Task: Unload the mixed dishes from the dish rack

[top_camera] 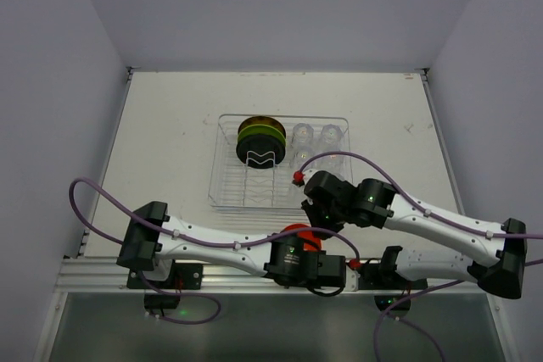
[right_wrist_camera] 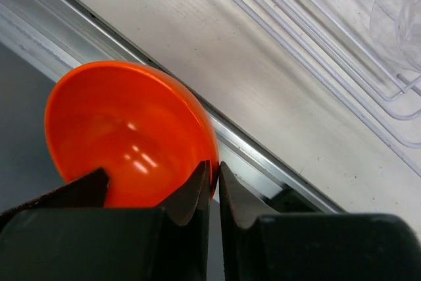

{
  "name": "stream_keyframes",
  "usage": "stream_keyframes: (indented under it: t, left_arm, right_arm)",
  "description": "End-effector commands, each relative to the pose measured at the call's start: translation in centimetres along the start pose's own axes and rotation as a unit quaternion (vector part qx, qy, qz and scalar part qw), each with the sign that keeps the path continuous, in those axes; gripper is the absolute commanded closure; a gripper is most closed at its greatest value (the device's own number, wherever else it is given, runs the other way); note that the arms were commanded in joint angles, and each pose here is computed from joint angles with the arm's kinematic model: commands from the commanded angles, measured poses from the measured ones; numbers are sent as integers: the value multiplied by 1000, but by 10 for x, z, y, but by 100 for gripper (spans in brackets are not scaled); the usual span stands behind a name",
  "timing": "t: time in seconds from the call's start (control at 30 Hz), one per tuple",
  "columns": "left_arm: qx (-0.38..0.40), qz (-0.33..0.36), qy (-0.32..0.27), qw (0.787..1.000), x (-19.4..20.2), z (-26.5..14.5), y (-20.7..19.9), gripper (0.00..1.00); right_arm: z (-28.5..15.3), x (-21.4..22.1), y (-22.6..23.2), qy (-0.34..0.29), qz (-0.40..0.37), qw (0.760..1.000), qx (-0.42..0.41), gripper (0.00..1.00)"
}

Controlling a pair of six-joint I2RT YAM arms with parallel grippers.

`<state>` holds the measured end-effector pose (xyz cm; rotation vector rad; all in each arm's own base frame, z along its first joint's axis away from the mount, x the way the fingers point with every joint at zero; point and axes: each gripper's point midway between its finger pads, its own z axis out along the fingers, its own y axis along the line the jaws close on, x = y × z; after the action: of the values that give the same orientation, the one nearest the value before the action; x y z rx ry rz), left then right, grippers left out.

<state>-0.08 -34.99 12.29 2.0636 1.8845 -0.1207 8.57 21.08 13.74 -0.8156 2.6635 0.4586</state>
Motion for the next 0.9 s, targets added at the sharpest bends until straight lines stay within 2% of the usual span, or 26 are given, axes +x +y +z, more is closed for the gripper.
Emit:
stream_keyframes:
  t: [0.0, 0.27, 0.33, 0.43, 0.53, 0.57, 0.63, 0.83, 0.87]
  left_arm:
    - [-6, 29, -23, 999, -9, -16, 5, 100]
    - [-47, 33, -47, 997, -9, -25, 22, 100]
    - [-54, 33, -61, 996, -12, -29, 26, 100]
    - [-75, 34, -95, 992, -21, -39, 35, 93]
    - [-98, 31, -115, 988, -22, -47, 45, 77]
    - [-115, 25, -134, 984, -26, -54, 53, 66]
    - [-136, 11, -159, 978, -29, -63, 65, 53]
    - [-166, -12, -181, 969, -25, -79, 80, 36]
    - [-173, -17, -183, 968, -24, -83, 83, 16]
  right_arm:
    - [-4, -7, 8, -5, -4, 1000, -6, 90]
    - [-1, -14, 17, -11, -4, 1000, -24, 94]
    - [-3, -18, 20, -16, -4, 999, -29, 98]
    - [-9, -28, 20, -39, 2, 999, -24, 100]
    - [-20, -42, 21, -75, 15, 997, -23, 100]
    - [-23, -48, 17, -92, 19, 995, -13, 100]
    - [-33, -58, 17, -116, 27, 993, -11, 100]
    - [-49, -80, 7, -157, 54, 986, 3, 100]
    - [-50, -83, 4, -160, 58, 985, 5, 100]
